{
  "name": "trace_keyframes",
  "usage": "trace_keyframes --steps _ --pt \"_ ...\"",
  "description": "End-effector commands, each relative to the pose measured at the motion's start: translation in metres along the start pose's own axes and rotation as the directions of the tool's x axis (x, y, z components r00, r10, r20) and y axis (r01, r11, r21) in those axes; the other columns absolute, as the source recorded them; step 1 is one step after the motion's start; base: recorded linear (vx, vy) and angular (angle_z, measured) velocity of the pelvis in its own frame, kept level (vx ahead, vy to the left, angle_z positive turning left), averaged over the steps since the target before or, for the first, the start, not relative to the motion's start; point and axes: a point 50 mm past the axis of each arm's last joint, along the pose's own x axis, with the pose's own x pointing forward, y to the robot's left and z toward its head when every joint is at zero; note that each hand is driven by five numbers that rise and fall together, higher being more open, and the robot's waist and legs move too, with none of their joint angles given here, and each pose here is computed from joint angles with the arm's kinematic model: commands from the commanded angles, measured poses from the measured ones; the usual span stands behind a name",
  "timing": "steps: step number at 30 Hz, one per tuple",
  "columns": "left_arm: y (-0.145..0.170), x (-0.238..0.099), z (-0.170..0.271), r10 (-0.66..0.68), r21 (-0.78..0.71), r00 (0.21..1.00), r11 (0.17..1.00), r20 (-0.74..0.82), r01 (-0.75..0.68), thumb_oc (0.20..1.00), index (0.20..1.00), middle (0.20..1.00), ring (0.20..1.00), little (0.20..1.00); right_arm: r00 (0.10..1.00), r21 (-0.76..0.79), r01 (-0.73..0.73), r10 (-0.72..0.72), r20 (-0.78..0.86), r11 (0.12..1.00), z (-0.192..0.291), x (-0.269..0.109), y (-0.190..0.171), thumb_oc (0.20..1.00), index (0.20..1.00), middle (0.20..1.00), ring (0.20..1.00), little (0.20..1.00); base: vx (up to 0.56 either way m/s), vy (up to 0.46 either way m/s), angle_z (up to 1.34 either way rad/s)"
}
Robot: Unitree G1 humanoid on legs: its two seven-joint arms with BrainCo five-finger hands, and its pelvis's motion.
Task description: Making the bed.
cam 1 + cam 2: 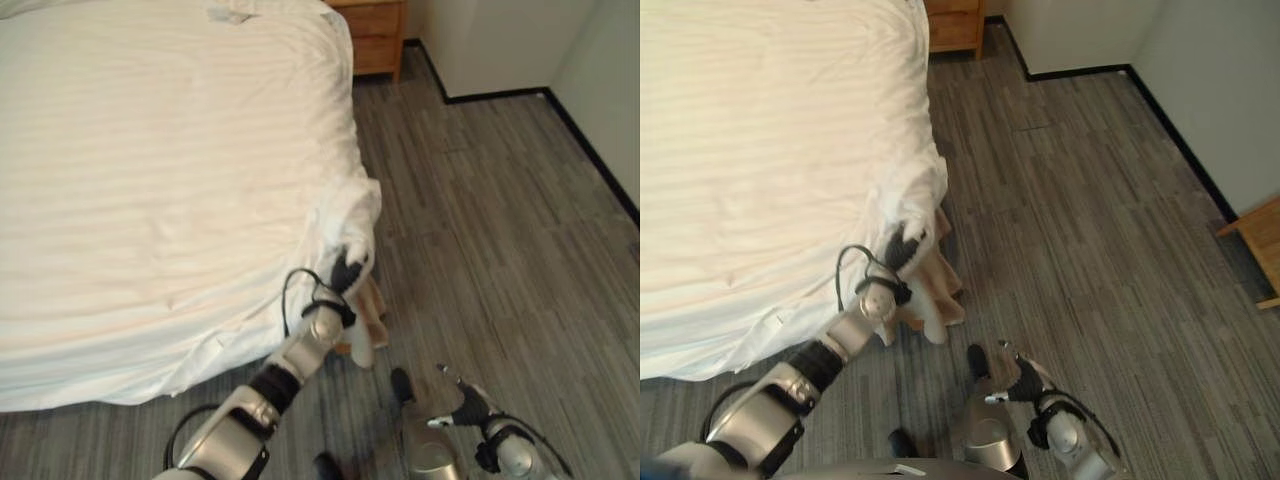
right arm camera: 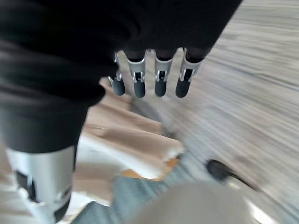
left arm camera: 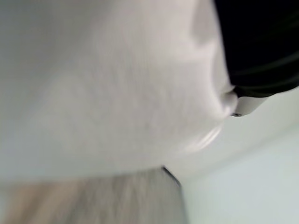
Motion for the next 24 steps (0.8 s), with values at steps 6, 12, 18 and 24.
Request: trace_keyframes --steps 6,12,18,24 --pt "-0.097 -0.042 0.039 -0.488 -0.289 0.853 0.802 0.188 0.522 1.000 1.000 1.000 1.000 1.000 0.943 -0.101 0.145 -0.168 -0.286 0.984 -0.049 0.004 -0.012 1.000 1.000 1.000 1.000 1.000 -0.12 0.002 -0.38" --pt "-0.089 -0.080 -0.015 -0.569 -0.795 0.821 0.479 0.041 0.371 1.000 1.000 1.000 1.000 1.000 0.831 -0.189 0.343 -0.391 -0.395 0.920 -0.075 -0.016 -0.050 1.000 1.000 1.000 1.000 1.000 0.01 -0.061 -0.03" --pt "-0.026 -0.112 -0.060 -0.394 -0.982 0.918 0.187 -0.043 0.035 1.000 1.000 1.000 1.000 1.000 0.791 -0.259 0.584 -0.611 -0.028 0.769 -0.001 0.008 -0.131 0.746 0.746 0.746 0.746 0.746 0.05 -0.096 -0.24" --pt "0.023 -0.140 -0.112 -0.085 -0.917 0.917 0.128 -0.391 -0.379 1.000 1.000 1.000 1.000 1.000 0.788 0.041 0.524 -0.503 0.356 0.851 0.103 0.023 -0.127 0.200 0.200 0.200 0.200 0.200 0.07 -0.074 0.24"
